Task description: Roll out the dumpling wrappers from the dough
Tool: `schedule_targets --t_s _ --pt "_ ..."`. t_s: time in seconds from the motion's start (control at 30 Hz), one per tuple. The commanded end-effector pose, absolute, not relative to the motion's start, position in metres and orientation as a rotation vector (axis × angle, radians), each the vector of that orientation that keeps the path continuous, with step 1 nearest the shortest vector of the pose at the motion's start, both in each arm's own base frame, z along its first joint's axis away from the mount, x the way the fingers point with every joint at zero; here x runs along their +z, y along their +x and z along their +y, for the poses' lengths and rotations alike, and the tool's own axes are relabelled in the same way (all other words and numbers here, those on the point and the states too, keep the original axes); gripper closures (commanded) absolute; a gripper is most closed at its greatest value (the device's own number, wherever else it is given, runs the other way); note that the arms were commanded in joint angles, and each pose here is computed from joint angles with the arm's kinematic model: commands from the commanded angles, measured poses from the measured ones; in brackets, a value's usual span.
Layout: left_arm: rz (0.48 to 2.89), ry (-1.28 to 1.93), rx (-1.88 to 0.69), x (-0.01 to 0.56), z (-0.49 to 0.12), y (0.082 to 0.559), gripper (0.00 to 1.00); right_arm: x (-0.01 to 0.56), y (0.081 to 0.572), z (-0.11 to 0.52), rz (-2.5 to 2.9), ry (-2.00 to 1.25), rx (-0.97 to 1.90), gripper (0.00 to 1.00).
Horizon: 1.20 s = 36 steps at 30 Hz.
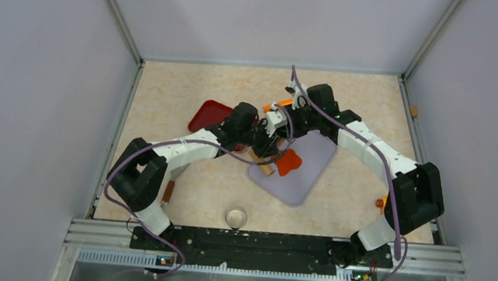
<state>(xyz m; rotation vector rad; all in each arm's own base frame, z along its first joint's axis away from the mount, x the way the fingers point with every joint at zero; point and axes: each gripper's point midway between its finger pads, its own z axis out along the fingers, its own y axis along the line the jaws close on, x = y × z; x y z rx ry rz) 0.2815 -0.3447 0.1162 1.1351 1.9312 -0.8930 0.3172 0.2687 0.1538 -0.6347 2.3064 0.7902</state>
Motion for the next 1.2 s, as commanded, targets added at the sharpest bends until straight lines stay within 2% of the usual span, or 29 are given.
schedule_targets --t_s 0.0,0.27,0.57,0.9,1.17 --pt "1.795 1.149 -0.885 0.164 -0.374 0.3 1.0 0.192 0.317 0.264 2.122 -0.971 0.682 1.0" --pt "1.793 1.013 -0.844 0.156 -0.43 0.348 1.0 0.163 0.331 0.214 2.155 -1.091 0.55 1.0" --pt "1.842 0.991 -0.827 0.115 -0.457 0.354 1.0 0.133 0.329 0.191 2.175 -1.187 0.397 1.0" --pt "1.947 0.995 -0.892 0.043 -0.468 0.351 1.0 0.083 0.336 0.164 2.282 -1.206 0.206 1.0" --pt "1.919 1.003 -0.982 0.029 -0.485 0.357 1.0 0.074 0.345 0.152 2.335 -1.179 0.11 1.0"
